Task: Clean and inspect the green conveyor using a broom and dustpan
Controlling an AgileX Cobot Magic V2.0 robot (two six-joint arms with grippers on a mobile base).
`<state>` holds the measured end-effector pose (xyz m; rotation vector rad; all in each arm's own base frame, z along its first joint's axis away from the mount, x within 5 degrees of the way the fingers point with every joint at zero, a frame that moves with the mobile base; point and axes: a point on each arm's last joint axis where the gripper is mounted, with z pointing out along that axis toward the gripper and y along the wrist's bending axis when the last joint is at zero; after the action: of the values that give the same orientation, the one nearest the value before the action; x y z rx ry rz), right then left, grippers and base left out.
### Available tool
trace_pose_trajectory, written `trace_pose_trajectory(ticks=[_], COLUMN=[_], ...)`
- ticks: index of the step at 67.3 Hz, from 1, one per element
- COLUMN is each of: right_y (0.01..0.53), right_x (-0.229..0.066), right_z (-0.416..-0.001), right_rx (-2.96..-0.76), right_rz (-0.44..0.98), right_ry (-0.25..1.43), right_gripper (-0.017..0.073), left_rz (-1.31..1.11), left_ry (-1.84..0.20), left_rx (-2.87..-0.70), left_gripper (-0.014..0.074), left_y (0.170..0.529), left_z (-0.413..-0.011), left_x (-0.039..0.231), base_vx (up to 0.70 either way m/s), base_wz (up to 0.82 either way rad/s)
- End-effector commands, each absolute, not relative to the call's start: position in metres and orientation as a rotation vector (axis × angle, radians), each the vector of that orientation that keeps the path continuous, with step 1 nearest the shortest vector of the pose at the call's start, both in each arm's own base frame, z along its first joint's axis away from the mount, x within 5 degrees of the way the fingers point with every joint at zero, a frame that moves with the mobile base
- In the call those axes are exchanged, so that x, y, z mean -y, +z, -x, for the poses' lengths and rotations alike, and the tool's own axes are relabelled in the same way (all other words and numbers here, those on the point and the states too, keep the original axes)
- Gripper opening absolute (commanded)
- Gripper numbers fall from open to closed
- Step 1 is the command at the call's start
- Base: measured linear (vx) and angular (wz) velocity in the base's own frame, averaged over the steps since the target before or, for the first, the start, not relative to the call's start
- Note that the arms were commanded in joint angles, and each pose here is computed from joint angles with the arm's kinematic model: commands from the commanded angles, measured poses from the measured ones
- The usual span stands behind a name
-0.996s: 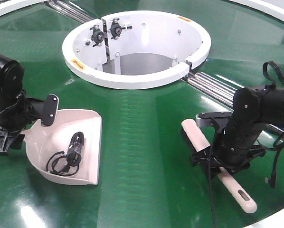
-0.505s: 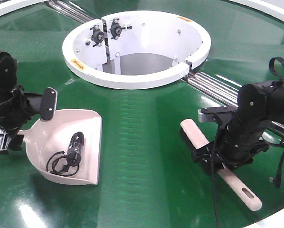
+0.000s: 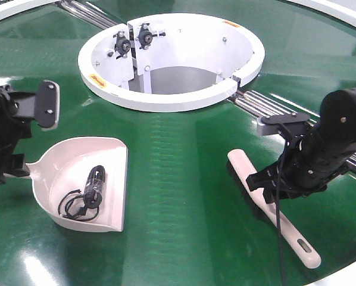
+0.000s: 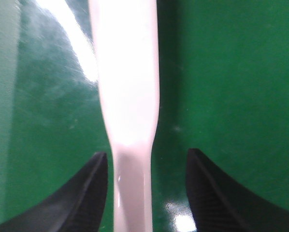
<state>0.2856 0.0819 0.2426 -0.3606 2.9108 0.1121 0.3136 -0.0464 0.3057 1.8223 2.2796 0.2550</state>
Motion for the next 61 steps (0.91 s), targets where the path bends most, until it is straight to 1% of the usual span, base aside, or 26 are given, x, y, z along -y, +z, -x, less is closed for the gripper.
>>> trace_pose_trajectory(ticks=[1, 16, 29, 37, 43, 47, 56, 61], right_y=[0.275, 0.315, 0.340, 0.346, 0.353, 0.361, 0.389, 0.406], right_x=[-0.078, -0.073, -0.071, -0.071, -0.071, -0.070, -0.065, -0.060], right_z=[-0.282, -0.267, -0.261, -0.262, -0.260, -0.256, -0.239, -0.223], right_rx=[-2.763, -2.550, -2.377, -2.316, -2.268, -2.220, -2.056, -1.967], right_rz=[0.365, 0.344, 0.320, 0.311, 0.304, 0.297, 0.284, 0.273], right_ry=[0.109, 0.123, 0.145, 0.150, 0.155, 0.160, 0.170, 0.175], right_gripper=[0.0367, 0.0363, 0.0363, 0.0363, 0.0363, 0.0363, 0.0363, 0.0363], left_rz=[-1.717, -1.581, -1.460, -1.370, -1.250, -1.169, -1.036, -0.997], left_ry=[0.258, 0.176, 0.125, 0.020, -0.089, -0.127, -0.112, -0.127], left_rx=[-2.181, -2.040, -1.885, -1.788, -1.777, -1.753, -1.631, -1.608], left_gripper=[0.0525, 0.0525, 0.0525, 0.0525, 0.0524, 0.0524, 0.0524, 0.0524], left_y=[0.344, 0.388, 0.425, 0.446, 0.458, 0.466, 0.486, 0.492], left_z=[-0.295, -0.256, -0.217, -0.190, -0.173, -0.165, -0.150, -0.138], left_x=[0.050, 0.056, 0.059, 0.064, 0.067, 0.068, 0.065, 0.064], base_vx=[0.00, 0.00, 0.00, 0.00, 0.00, 0.00, 0.00, 0.00], base_wz=[0.00, 0.00, 0.00, 0.00, 0.00, 0.00, 0.00, 0.00])
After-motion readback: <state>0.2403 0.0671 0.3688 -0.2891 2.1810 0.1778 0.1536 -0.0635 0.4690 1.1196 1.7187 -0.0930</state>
